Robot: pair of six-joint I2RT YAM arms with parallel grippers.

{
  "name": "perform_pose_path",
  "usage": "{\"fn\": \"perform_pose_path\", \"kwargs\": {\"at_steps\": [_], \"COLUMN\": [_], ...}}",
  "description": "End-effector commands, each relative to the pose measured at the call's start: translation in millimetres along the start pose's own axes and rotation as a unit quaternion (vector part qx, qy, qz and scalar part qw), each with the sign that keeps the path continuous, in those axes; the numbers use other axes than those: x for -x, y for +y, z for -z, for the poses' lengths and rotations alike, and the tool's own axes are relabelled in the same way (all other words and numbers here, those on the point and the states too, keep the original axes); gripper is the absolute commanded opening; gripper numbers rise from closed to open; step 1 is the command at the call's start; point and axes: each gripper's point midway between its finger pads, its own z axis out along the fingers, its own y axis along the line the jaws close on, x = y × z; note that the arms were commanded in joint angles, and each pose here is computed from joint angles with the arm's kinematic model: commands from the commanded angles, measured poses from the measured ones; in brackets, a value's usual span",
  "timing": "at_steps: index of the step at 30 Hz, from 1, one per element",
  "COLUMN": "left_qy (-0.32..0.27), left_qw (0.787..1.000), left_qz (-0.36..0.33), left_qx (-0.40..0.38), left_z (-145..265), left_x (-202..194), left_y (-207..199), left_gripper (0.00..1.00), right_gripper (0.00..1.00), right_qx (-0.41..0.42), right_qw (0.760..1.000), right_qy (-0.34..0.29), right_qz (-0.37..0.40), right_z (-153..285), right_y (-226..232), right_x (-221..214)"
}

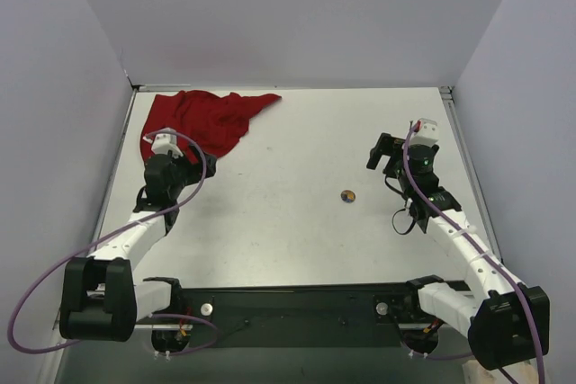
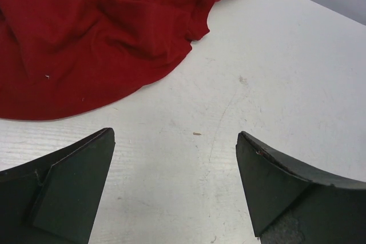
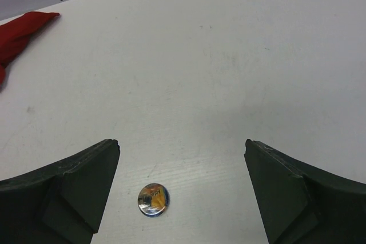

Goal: Pin the brooch onto the clothing

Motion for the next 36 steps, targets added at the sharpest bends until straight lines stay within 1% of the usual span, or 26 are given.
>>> {"fn": "perform_pose_path", "kwargs": {"at_steps": [1, 2, 4, 5, 7, 10, 12, 14, 15, 16, 17, 18, 19, 20, 22, 23, 25, 27, 28, 29, 30, 32, 33, 34, 36], "left_qy": [-0.044, -0.049, -0.032, -0.039, -0.024, -0.019, -0.036, -0.048, -0.059, -0.056, -0.032, -0.032, -0.024, 0.001, 0.022, 0.043, 0.066, 0.080, 0.102, 0.108, 0.125, 0.132, 0.144, 0.153, 0.163], "left_qw": [0.999, 0.999, 0.999, 0.999, 0.999, 0.999, 0.994, 0.995, 0.993, 0.992, 0.990, 0.987, 0.986, 0.983, 0.980, 0.975, 0.966, 0.960, 0.954, 0.949, 0.942, 0.937, 0.934, 0.929, 0.927], "left_qz": [-0.014, -0.016, -0.019, -0.011, -0.001, 0.011, 0.041, 0.036, 0.038, 0.039, 0.039, 0.039, 0.039, 0.040, 0.045, 0.047, 0.044, 0.041, 0.038, 0.037, 0.035, 0.032, 0.030, 0.040, 0.045], "left_qx": [-0.009, -0.007, 0.006, 0.021, 0.040, 0.046, 0.091, 0.085, 0.093, 0.107, 0.128, 0.151, 0.163, 0.179, 0.195, 0.212, 0.246, 0.266, 0.281, 0.293, 0.309, 0.323, 0.327, 0.335, 0.334], "left_z": [0.6, -1.2, -6.6, -9.4, -14.7, -19.3, -18.6, -20.1, -21.5, -25.3, -26.0, -28.8, -39.8, -42.9, -60.7, -62.5, -75.2, -83.1, -89.8, -91.8, -96.3, -100.8, -105.4, -103.6, -111.3], "left_x": [29.8, 37.9, 33.9, 42.3, 37.1, 36.7, 40.6, 47.8, 60.2, 61.7, 54.8, 61.5, 69.6, 64.4, 67.1, 60.3, 52.0, 60.1, 47.8, 51.9, 39.8, 37.0, 27.5, 26.7, 19.5], "left_y": [-7.6, -9.8, -4.5, -3.1, 4.0, 5.8, 21.9, 22.7, 24.1, 29.0, 36.1, 41.9, 43.8, 48.5, 52.9, 59.2, 73.2, 75.8, 84.5, 86.1, 95.1, 101.0, 106.1, 118.0, 122.9], "left_gripper": [0.97, 0.97, 0.97, 0.97, 0.97, 0.97, 0.97, 0.97, 0.97, 0.97, 0.97, 0.97, 0.97, 0.97, 0.97, 0.97, 0.95, 0.93, 0.93, 0.92, 0.92, 0.91, 0.90, 0.88, 0.83], "right_gripper": [1.00, 1.00, 1.00, 1.00, 1.00, 1.00, 1.00, 1.00, 1.00, 1.00, 1.00, 1.00, 1.00, 1.00, 1.00, 1.00, 1.00, 1.00, 1.00, 1.00, 1.00, 1.00, 1.00, 1.00, 1.00], "right_qx": [0.017, 0.017, 0.017, 0.016, 0.018, 0.017, 0.015, 0.015, 0.016, 0.015, 0.015, 0.015, 0.018, 0.015, 0.016, 0.017, 0.014, 0.011, 0.010, 0.008, 0.009, 0.009, 0.010, 0.010, 0.012], "right_qw": [1.000, 1.000, 1.000, 1.000, 1.000, 1.000, 1.000, 1.000, 1.000, 1.000, 1.000, 1.000, 1.000, 1.000, 1.000, 0.999, 0.999, 0.999, 0.999, 0.999, 0.999, 0.998, 0.998, 0.998, 0.998], "right_qy": [-0.016, -0.016, -0.017, -0.015, -0.012, -0.006, -0.003, 0.002, 0.002, 0.003, 0.007, 0.009, 0.011, 0.019, 0.025, 0.031, 0.037, 0.044, 0.045, 0.049, 0.051, 0.054, 0.057, 0.060, 0.061], "right_qz": [-0.008, -0.007, -0.008, -0.007, -0.008, -0.006, -0.007, -0.007, -0.007, -0.009, -0.010, -0.012, -0.012, -0.011, -0.012, -0.011, -0.010, -0.008, -0.008, -0.007, -0.008, -0.009, -0.009, -0.009, -0.008], "right_z": [4.3, 4.0, 3.9, 3.4, 3.0, 1.8, 1.2, 1.1, 1.4, 0.7, -0.9, -2.0, -3.4, -6.6, -9.5, -12.2, -14.6, -17.6, -18.7, -20.3, -21.0, -21.8, -22.0, -22.2, -21.8], "right_y": [8.5, 8.6, 8.8, 8.5, 9.4, 9.2, 8.8, 8.5, 9.3, 9.3, 9.7, 9.5, 11.5, 10.2, 11.9, 13.5, 13.7, 13.7, 13.3, 12.3, 13.4, 13.7, 14.6, 14.5, 15.0], "right_x": [11.5, 11.8, 13.2, 12.0, 10.5, 7.1, 5.9, 4.6, 5.6, 4.3, 1.9, 0.7, -0.7, -5.8, -8.0, -9.8, -10.4, -12.3, -12.6, -14.8, -15.0, -16.3, -17.5, -18.9, -18.6]}}
